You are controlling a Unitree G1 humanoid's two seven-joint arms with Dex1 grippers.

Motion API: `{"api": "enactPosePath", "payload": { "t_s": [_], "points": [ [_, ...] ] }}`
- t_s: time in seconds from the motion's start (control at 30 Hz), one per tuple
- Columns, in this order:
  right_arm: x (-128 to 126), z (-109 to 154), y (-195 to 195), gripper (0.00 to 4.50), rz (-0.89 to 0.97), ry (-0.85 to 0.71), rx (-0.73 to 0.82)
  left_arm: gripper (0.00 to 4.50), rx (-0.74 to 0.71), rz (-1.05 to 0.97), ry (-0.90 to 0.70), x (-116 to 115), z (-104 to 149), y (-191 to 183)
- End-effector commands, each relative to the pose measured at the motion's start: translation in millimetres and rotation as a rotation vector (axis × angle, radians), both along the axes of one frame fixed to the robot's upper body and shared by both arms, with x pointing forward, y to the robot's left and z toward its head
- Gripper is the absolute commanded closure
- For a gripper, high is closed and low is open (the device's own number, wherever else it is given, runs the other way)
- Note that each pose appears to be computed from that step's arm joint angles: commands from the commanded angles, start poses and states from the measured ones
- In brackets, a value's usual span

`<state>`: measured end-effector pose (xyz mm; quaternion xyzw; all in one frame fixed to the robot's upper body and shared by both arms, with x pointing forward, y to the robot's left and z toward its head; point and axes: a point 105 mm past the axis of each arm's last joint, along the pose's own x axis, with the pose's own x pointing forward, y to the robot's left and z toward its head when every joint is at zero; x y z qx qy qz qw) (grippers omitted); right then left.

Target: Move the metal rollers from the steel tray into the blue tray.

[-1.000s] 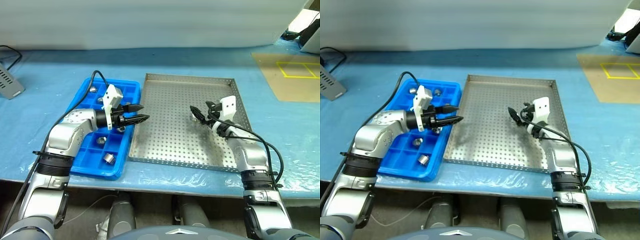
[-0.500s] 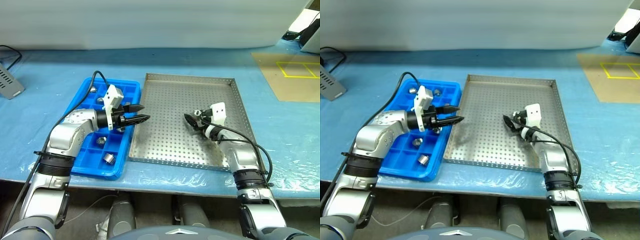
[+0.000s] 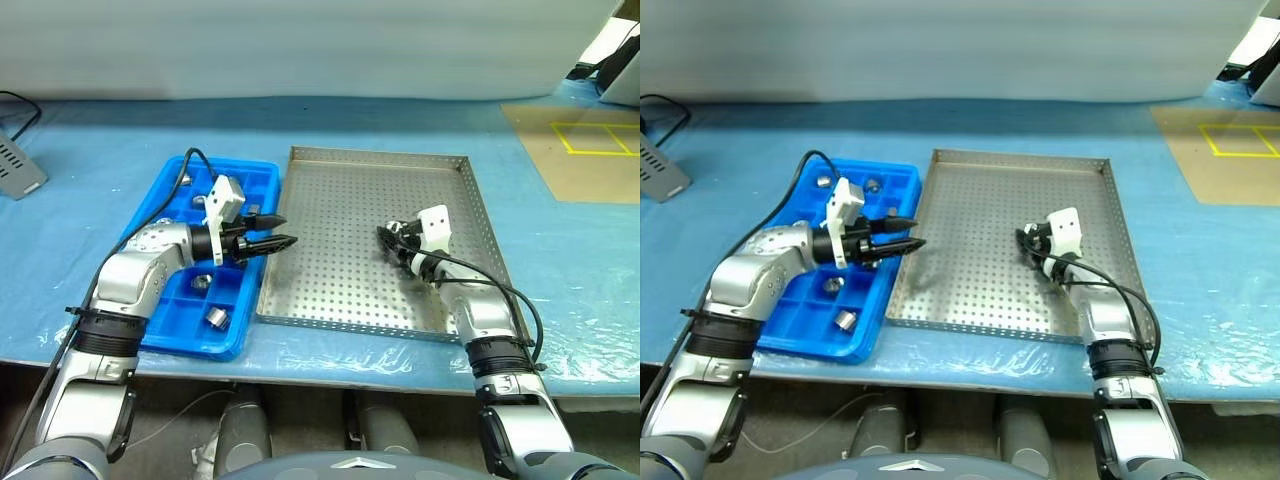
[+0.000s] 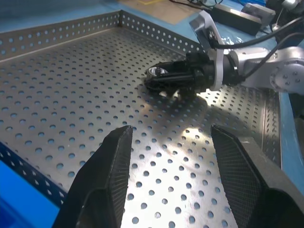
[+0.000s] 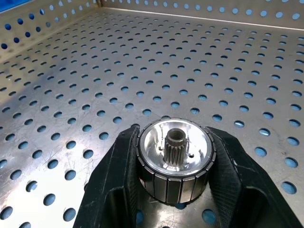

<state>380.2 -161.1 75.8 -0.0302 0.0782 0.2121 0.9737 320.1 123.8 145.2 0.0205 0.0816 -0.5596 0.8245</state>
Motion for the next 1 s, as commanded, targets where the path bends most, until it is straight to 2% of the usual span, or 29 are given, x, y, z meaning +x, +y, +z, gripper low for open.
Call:
{"api": "enactPosePath", "payload": {
  "t_s": [0.03, 0.17, 0.23, 0.37, 0.5, 0.7, 0.87, 1.0],
  "points": [
    [-1.0, 42.2, 21.5, 2.84, 0.123, -0.099, 0.044, 1.76, 0.027, -0.024, -0.099, -7.8, 21.6, 15.2],
    [-10.3, 79.8, 60.3, 2.84, 0.341, -0.113, 0.146, 1.76, 0.077, -0.028, -0.136, -15.6, 31.9, 33.1],
    [-19.9, 90.2, 85.9, 2.84, 0.492, -0.085, 0.161, 1.76, 0.099, -0.024, -0.155, -20.6, 38.2, 38.0],
    [-35.1, 96.4, 136.1, 2.84, 0.734, -0.002, 0.193, 1.76, 0.132, 0.012, -0.173, -31.5, 45.8, 49.7],
    [-43.4, 88.7, 185.9, 2.84, 0.897, 0.052, 0.157, 1.76, 0.178, 0.109, -0.169, -45.1, 44.6, 73.0],
    [-50.1, 82.1, 243.6, 2.84, 1.016, 0.051, 0.107, 1.76, 0.187, 0.357, -0.190, -58.1, 50.8, 112.9],
    [-65.7, 81.8, 281.5, 2.84, 1.108, 0.064, 0.105, 1.76, 0.136, 0.513, -0.190, -72.1, 50.8, 124.5],
    [-70.7, 75.1, 308.6, 2.84, 1.076, 0.134, 0.095, 1.76, 0.102, 0.643, -0.193, -76.4, 52.5, 142.9]
  ]
}}
